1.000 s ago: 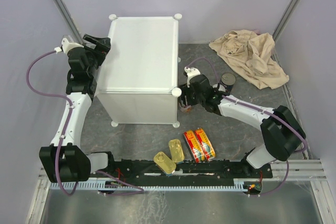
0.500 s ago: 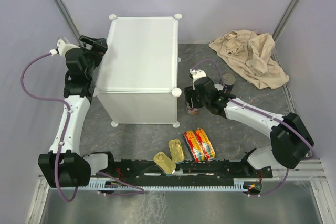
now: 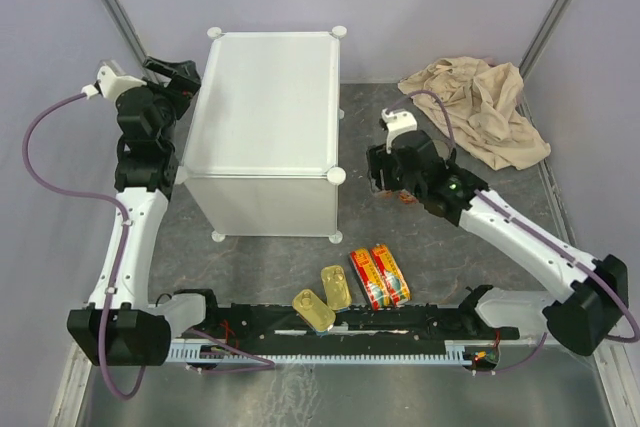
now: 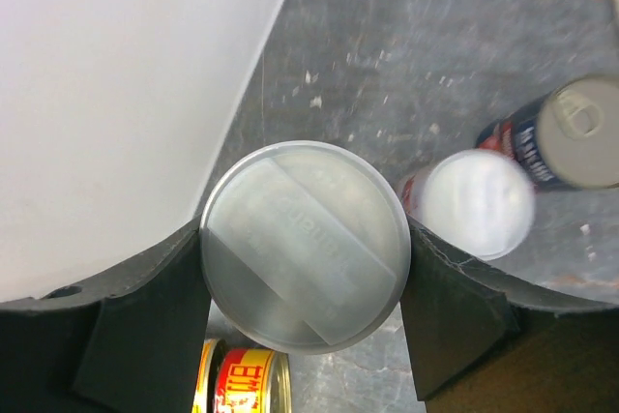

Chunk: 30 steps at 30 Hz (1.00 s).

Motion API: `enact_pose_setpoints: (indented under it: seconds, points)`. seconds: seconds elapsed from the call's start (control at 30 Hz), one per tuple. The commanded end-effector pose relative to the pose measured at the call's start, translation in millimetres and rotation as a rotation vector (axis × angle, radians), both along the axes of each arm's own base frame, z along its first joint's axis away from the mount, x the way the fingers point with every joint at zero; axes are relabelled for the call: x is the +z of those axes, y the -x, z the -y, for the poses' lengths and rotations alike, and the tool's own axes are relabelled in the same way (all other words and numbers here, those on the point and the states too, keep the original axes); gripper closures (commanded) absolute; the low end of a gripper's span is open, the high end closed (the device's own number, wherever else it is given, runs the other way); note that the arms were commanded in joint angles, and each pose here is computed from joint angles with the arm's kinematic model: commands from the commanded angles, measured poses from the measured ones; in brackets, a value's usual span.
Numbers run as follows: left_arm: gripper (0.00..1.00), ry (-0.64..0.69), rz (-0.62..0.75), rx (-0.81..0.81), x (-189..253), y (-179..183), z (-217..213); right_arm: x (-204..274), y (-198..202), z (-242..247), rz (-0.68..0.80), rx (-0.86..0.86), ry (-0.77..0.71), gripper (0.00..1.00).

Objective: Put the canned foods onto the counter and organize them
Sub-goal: Pick up the canned food from the center of the board, then place the canned food on the counter.

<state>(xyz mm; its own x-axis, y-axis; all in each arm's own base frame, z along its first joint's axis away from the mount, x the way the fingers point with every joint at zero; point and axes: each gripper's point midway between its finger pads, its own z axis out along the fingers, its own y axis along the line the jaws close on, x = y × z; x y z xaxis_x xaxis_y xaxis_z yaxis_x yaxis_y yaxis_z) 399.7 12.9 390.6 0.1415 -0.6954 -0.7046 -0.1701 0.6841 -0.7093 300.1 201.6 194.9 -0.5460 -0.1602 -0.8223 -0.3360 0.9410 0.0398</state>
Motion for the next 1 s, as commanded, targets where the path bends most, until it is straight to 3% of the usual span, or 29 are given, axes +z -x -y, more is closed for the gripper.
enact_pose_setpoints:
  seconds: [0.0,0.47,0.97]
  points:
    - [0.0,-0.064,0.074,0.02,37,13,1,126,-15,16,0.287,-0.069,-0.113,0.72]
    - [0.0,-0.171,0.16,-0.121,72,19,39,254,-21,0,0.437,0.02,-0.198,0.72]
    - [0.01,-0.331,0.247,-0.338,95,23,95,316,-37,-53,0.468,0.173,-0.296,0.72]
